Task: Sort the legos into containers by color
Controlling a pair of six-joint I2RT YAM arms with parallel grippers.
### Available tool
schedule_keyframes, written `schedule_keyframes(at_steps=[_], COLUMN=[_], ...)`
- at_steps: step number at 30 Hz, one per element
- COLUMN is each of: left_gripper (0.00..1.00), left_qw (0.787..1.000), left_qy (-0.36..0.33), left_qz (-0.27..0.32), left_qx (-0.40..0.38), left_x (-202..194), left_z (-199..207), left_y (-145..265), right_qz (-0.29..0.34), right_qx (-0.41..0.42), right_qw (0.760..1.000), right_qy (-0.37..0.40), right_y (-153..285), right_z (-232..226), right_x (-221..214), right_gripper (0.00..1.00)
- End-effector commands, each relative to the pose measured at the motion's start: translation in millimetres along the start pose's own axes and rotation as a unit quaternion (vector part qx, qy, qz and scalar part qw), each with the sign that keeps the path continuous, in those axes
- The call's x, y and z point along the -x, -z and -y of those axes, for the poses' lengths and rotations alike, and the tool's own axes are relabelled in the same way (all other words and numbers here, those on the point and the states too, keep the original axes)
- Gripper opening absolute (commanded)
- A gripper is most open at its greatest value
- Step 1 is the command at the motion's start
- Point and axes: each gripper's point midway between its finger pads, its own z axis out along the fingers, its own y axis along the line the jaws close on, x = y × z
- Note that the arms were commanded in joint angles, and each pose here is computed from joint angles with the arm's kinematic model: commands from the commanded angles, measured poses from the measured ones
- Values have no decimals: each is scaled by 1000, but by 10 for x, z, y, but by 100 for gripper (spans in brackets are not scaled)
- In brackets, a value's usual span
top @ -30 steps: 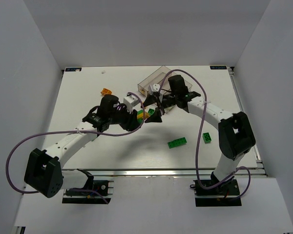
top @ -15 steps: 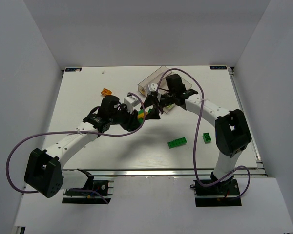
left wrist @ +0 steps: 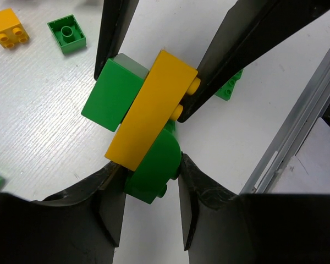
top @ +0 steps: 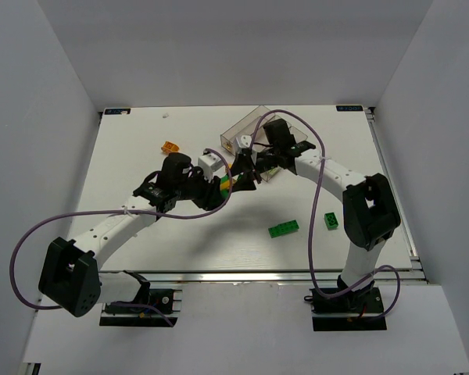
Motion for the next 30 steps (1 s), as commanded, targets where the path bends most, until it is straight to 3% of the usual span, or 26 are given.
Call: schedule_keyframes(at_steps=[1, 24, 30], left_gripper=[10, 9, 7], left_qw=[1000, 999, 1000], left_qy=[-9, 1, 18], left_qz=[-2, -24, 5], left_qx=[-19, -21, 21], left_x=[-30, -280, -102], left_z=[90, 126, 6], left_y=[21, 82, 87], right_qz=[13, 27, 8], right_qx=[8, -42, -124], right_qw=[999, 999, 992], right_qy=[29, -8, -9], right_y=[4, 95, 318], right_z=[34, 348, 637], right_x=[153, 190, 182], right_gripper=[23, 12, 12])
